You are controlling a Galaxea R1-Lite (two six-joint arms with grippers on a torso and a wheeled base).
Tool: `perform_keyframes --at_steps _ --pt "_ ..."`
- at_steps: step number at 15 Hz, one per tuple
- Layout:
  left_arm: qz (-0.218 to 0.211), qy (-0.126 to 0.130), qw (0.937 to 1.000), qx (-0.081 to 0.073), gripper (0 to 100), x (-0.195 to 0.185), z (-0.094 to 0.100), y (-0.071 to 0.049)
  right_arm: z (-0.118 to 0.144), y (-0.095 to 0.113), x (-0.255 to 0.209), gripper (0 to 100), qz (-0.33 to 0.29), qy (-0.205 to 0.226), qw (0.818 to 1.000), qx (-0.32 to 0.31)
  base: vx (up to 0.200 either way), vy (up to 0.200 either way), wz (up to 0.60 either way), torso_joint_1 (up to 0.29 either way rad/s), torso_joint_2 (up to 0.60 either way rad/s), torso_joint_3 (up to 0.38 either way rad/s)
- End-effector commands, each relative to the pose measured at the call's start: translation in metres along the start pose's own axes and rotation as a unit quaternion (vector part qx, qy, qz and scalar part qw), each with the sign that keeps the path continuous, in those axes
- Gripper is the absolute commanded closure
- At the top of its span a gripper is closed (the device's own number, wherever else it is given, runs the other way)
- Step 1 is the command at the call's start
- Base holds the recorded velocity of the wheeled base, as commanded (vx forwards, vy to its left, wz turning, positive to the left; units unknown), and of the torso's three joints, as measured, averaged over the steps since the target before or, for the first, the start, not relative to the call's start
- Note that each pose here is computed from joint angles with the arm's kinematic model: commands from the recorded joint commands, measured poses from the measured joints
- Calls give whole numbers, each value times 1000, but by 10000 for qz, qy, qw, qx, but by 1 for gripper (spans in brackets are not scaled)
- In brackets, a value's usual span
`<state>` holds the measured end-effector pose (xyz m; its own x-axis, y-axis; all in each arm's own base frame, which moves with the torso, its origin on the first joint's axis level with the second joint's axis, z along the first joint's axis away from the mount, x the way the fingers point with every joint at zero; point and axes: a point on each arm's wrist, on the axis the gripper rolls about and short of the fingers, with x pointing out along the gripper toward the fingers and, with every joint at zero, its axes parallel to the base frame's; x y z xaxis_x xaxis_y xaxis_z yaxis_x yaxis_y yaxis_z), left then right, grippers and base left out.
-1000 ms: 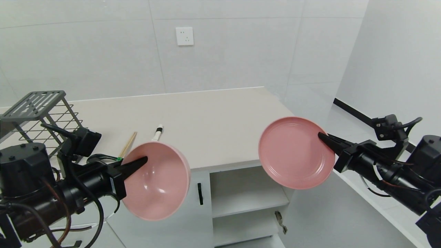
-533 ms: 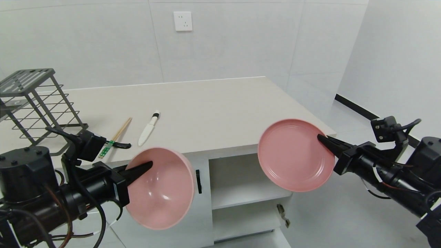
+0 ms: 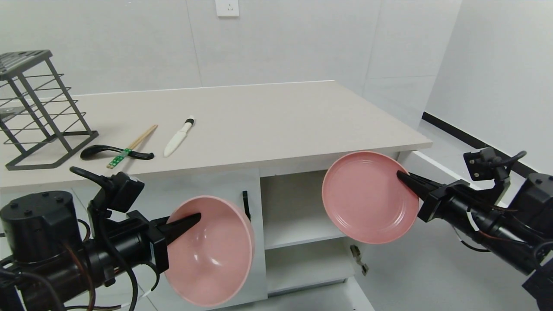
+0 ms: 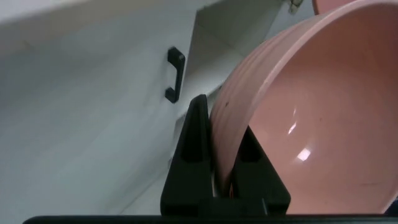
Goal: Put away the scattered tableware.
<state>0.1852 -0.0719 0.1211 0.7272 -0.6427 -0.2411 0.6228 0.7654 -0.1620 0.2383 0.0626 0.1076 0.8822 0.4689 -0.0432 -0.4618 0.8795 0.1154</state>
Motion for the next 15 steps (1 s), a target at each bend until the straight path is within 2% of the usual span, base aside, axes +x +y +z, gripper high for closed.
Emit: perform_keyframes --at_steps 1,6,8,11,12,15 --pt "-49 63 10000 -9 100 3 -2 -1 -1 0 0 100 4 14 10000 3 0 0 0 -246 442 193" --pt "-138 178 9997 23 100 7 -17 -3 -3 1 1 100 29 70 10000 15 0 0 0 -249 388 162" --pt "-142 121 9998 52 100 9 -20 -2 -4 1 1 100 28 77 10000 17 0 0 0 -261 334 122" --pt "-64 257 9983 510 100 12 -36 3 -8 3 2 100 63 179 9998 39 0 0 0 -163 303 119" --pt "-70 277 9969 739 100 13 -42 4 -12 7 2 100 138 270 9995 53 0 0 0 -51 271 46" --pt "-82 37 9960 886 100 11 -40 2 -22 21 2 100 428 510 9978 74 200 0 0 -12 149 36"
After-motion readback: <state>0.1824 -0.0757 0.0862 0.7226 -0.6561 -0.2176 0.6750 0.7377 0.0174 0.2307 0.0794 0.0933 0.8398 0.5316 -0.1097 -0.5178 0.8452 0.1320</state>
